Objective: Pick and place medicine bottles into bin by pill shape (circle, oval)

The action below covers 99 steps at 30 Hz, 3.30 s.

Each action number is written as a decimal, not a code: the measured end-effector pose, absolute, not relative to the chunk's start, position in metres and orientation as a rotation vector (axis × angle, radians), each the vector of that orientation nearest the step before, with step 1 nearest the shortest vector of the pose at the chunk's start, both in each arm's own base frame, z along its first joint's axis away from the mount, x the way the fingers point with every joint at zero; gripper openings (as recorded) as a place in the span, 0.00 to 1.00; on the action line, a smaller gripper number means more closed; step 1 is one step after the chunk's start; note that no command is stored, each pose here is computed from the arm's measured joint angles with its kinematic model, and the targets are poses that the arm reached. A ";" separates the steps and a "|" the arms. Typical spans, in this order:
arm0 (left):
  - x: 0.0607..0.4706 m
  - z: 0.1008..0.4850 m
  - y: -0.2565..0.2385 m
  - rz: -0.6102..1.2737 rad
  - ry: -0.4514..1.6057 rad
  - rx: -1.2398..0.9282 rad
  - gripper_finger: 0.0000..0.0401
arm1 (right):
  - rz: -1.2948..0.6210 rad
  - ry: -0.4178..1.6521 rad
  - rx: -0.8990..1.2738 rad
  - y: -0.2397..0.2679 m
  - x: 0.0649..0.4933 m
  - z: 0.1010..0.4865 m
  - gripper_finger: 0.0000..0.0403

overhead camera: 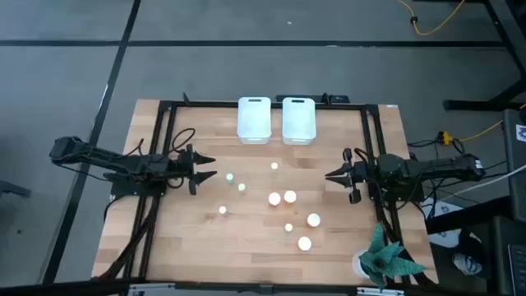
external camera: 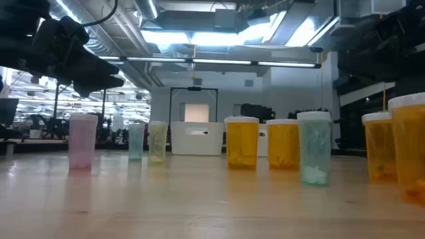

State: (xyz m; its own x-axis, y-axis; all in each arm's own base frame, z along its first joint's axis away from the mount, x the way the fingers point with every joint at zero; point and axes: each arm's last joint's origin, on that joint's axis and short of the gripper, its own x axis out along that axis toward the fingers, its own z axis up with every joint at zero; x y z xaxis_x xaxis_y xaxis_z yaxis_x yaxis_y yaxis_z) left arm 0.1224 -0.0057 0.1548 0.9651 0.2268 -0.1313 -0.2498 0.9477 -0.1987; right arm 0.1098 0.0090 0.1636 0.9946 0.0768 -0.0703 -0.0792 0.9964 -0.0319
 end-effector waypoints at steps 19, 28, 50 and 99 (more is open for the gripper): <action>0.122 0.155 -0.006 0.243 0.107 -0.216 0.58 | 0.078 0.069 -0.035 0.009 0.110 0.164 0.11; 0.122 0.155 -0.006 0.243 0.107 -0.216 0.58 | 0.078 0.069 -0.035 0.009 0.110 0.164 0.11; 0.122 0.155 -0.006 0.243 0.108 -0.216 0.58 | 0.077 0.065 -0.007 0.009 0.110 0.164 0.11; 0.123 0.155 -0.006 0.239 0.108 -0.159 0.58 | 0.090 -0.034 0.258 0.009 0.110 0.175 0.43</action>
State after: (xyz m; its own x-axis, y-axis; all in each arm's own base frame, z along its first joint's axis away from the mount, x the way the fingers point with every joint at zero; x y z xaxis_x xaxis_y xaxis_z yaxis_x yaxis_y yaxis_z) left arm 0.1225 -0.0058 0.1555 0.9659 0.2267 -0.1250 -0.2437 0.9592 -0.1433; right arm 0.1099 0.0093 0.1749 0.9954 0.0849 0.0448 -0.0935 0.9628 0.2534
